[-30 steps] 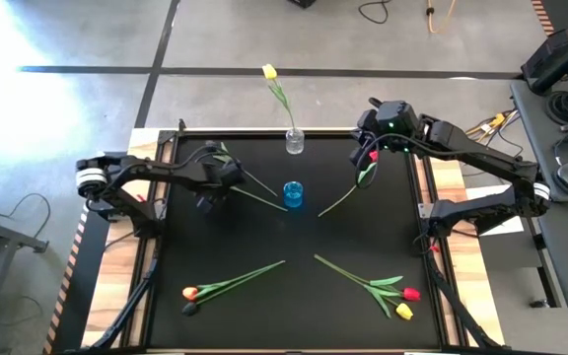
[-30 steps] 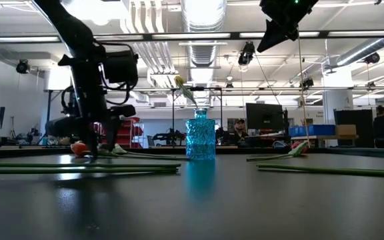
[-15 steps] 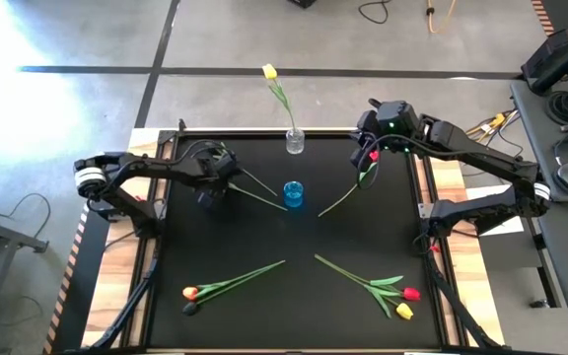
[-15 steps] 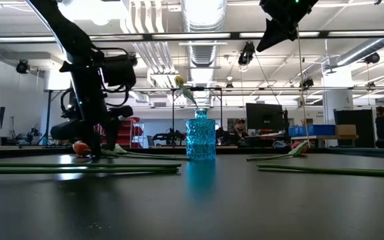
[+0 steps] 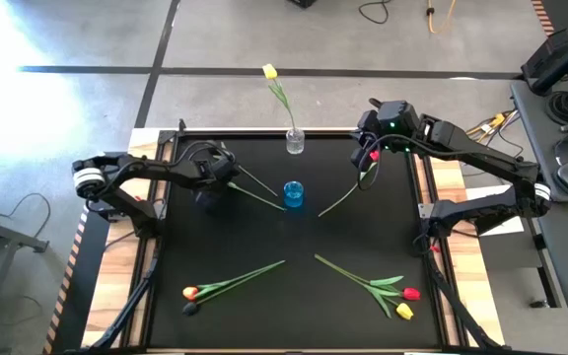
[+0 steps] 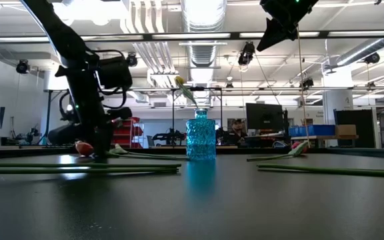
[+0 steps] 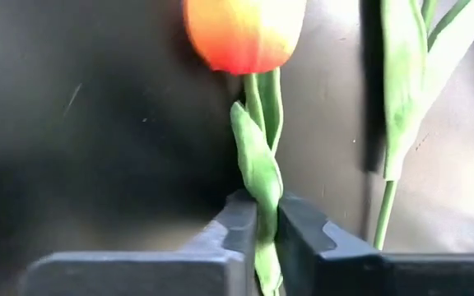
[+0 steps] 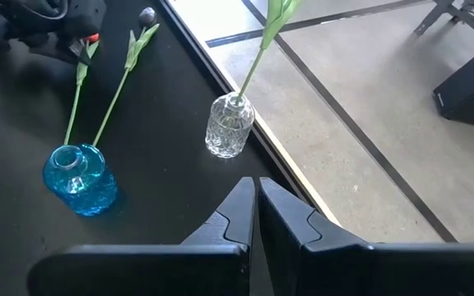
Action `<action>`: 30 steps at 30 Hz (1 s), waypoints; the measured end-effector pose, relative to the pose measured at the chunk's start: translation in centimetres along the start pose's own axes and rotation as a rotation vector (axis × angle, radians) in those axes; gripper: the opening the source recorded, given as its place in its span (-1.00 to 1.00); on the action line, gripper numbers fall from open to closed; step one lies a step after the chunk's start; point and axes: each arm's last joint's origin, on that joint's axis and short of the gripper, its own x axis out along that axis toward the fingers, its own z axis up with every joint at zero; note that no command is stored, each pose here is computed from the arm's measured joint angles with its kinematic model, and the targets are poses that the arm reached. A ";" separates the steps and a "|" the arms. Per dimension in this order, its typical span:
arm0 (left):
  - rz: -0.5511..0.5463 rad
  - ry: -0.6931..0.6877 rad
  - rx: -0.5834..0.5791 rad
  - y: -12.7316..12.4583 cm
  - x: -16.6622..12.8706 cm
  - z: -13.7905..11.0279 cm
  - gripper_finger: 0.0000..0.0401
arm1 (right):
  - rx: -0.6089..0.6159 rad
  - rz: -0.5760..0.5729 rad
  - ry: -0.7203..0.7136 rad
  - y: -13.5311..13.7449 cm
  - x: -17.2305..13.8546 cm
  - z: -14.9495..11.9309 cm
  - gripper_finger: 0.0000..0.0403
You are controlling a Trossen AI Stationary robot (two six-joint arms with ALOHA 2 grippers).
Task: Sort flowers into vase by color
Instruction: Put the top orange tulip flower into the transparent vase
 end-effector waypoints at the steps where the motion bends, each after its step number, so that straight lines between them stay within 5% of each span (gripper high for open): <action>1: -0.005 -0.001 0.007 0.0 0.0 0.0 -0.96 | 0.000 0.000 -0.001 0.0 0.0 0.0 -0.94; 7: -0.080 0.033 0.150 -0.7 -0.9 -0.1 -0.98 | 0.002 -0.002 -0.012 0.0 0.0 0.1 -0.94; 15: -0.306 0.071 0.373 -3.9 -5.6 -0.2 -0.99 | 0.049 0.027 -0.069 0.0 -0.3 0.8 -0.94; 22: -0.609 -0.048 0.792 -8.4 -12.7 0.4 -0.99 | 0.226 0.287 -0.193 0.6 0.1 2.7 -0.94; 27: -0.911 -0.160 1.140 -11.5 -17.9 0.9 -0.99 | 0.318 0.503 -0.249 1.7 2.7 4.5 -0.93; 30: -1.072 -0.127 1.244 -12.6 -18.9 1.7 -1.00 | 0.334 0.547 -0.280 2.6 4.6 5.9 -0.89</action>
